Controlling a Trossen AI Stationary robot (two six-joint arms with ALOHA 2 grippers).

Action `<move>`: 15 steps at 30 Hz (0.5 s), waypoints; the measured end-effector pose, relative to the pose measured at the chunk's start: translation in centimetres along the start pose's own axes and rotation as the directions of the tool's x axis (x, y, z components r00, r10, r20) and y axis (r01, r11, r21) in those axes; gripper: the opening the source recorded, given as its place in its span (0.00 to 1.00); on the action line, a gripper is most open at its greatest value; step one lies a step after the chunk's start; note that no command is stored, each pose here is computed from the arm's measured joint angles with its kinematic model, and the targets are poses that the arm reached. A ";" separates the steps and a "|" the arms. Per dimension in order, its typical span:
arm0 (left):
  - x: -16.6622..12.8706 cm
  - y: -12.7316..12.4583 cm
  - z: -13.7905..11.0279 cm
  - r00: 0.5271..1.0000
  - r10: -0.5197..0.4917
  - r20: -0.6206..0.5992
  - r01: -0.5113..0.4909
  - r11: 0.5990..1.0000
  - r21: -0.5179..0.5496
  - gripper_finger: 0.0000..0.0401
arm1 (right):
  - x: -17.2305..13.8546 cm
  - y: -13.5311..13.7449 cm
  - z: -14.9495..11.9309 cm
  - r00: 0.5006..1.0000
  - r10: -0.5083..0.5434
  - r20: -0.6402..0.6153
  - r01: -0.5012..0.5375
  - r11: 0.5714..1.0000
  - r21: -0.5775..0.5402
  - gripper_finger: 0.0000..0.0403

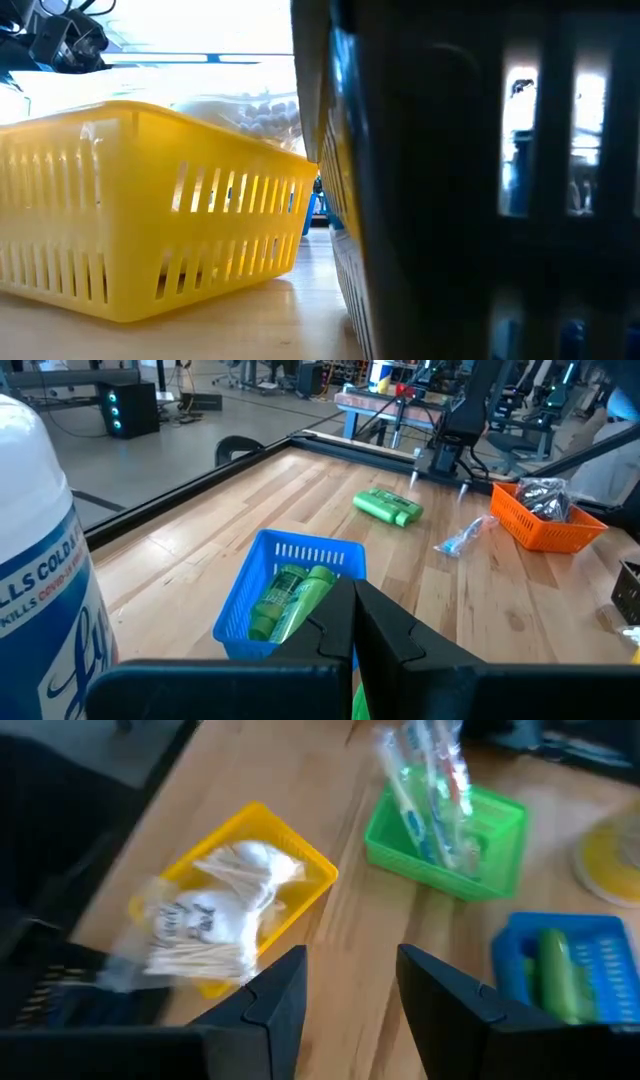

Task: Pick & Place Travel size toiletries
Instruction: Adjust the black bin

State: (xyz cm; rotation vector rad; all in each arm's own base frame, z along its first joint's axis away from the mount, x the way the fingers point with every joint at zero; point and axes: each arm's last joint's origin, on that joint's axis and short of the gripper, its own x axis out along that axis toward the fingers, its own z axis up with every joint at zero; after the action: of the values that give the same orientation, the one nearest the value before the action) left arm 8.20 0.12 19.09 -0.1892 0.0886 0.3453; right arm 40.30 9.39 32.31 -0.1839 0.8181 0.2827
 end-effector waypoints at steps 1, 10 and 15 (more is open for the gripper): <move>0.0 0.0 0.0 1.000 -0.002 -0.001 0.002 1.000 0.000 0.00 | -1.4 0.1 0.0 1.000 -0.006 -0.001 0.006 1.000 0.017 0.37; 0.0 0.0 -0.2 1.000 0.002 -0.016 -0.002 1.000 0.009 0.00 | -4.6 4.7 -2.8 0.969 0.017 -0.247 0.020 0.989 0.147 0.37; 0.0 0.0 -0.2 1.000 0.003 -0.020 -0.003 1.000 0.011 0.00 | -1.4 7.2 -5.1 0.962 0.101 -0.253 -0.070 0.989 0.129 0.37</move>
State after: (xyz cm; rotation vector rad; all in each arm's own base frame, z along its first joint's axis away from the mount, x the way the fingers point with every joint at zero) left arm 8.18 0.11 18.89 -0.1821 0.1102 0.3462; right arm 33.53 14.61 29.55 -0.0741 1.1015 0.2944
